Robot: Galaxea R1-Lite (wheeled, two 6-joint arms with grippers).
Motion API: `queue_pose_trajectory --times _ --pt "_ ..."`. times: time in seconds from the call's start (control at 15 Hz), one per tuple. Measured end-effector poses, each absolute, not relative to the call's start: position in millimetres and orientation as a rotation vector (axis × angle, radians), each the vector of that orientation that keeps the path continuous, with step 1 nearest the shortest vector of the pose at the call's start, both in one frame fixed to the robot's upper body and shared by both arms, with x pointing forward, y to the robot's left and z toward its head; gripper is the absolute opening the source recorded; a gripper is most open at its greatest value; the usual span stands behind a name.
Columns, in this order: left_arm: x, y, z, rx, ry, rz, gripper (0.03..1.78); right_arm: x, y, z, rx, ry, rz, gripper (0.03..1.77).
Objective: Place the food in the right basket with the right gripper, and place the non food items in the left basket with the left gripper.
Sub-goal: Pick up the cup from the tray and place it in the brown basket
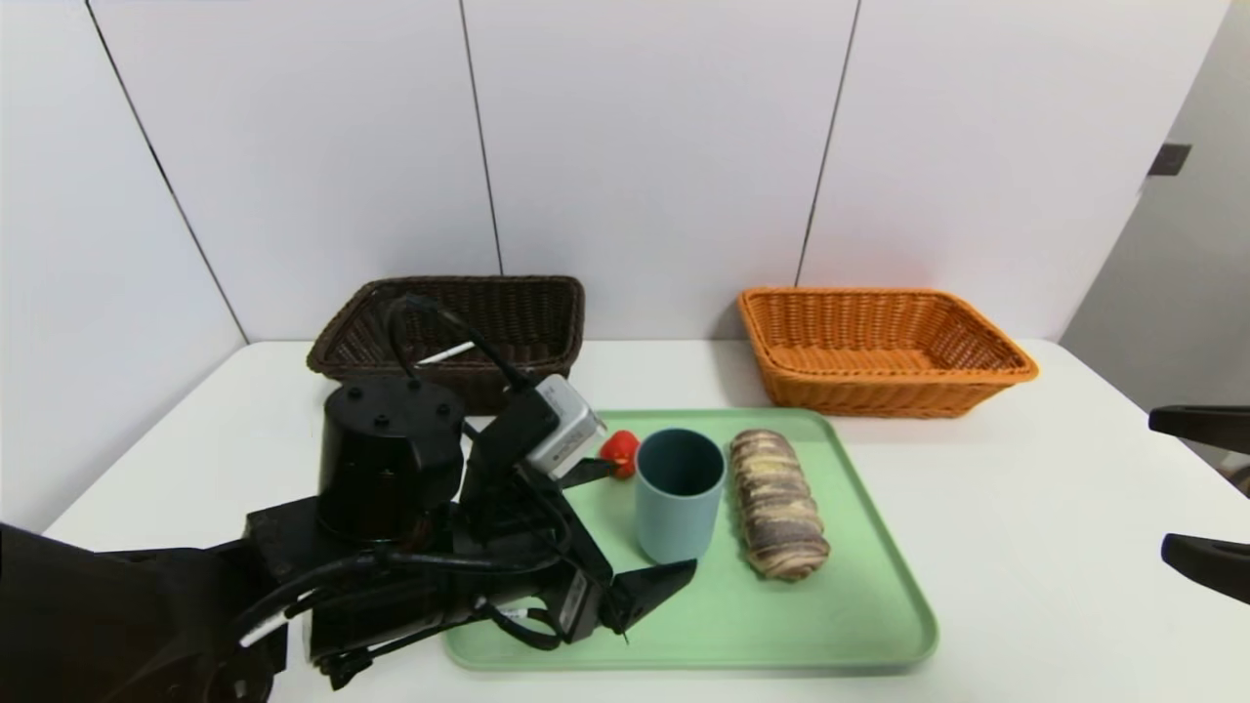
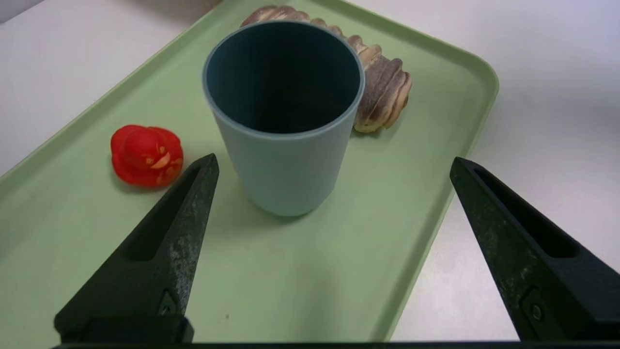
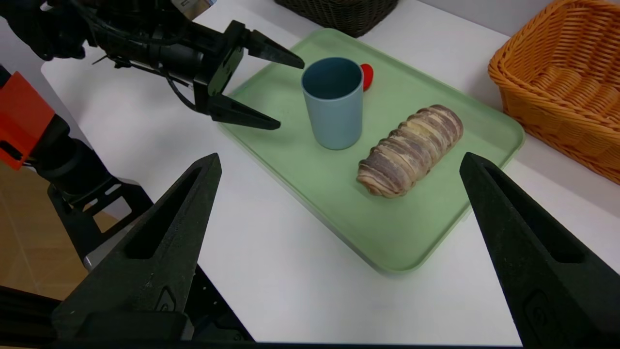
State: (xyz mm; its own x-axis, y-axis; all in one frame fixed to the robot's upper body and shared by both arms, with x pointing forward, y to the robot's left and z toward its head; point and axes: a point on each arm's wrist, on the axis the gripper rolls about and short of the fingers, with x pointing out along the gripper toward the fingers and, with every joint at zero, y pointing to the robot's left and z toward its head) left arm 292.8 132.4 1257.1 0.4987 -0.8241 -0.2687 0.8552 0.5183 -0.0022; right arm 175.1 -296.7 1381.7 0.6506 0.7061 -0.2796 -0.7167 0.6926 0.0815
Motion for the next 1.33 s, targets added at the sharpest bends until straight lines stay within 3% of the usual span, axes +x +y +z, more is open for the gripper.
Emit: queue_pose_trajectory --times 0.4,1.0,1.07,1.2,1.33 --pt "310.4 112.1 1233.0 0.136 0.234 -1.024 1.69 174.0 -297.1 1380.4 -0.037 0.323 0.807 1.70" --pt "338.3 86.5 1224.8 0.128 0.215 -1.018 1.69 174.3 -297.4 1379.7 -0.035 0.328 0.803 1.70" --pt "340.5 84.6 1223.8 0.127 0.215 -1.016 1.66 174.4 -297.4 1379.7 -0.035 0.329 0.803 1.70" --pt "342.8 82.7 1222.5 0.127 0.215 -1.012 1.31 174.3 -297.4 1379.8 -0.035 0.328 0.803 1.70" --pt "343.8 82.2 1222.1 0.126 0.216 -1.009 1.16 174.5 -297.5 1378.9 -0.035 0.331 0.802 1.70"
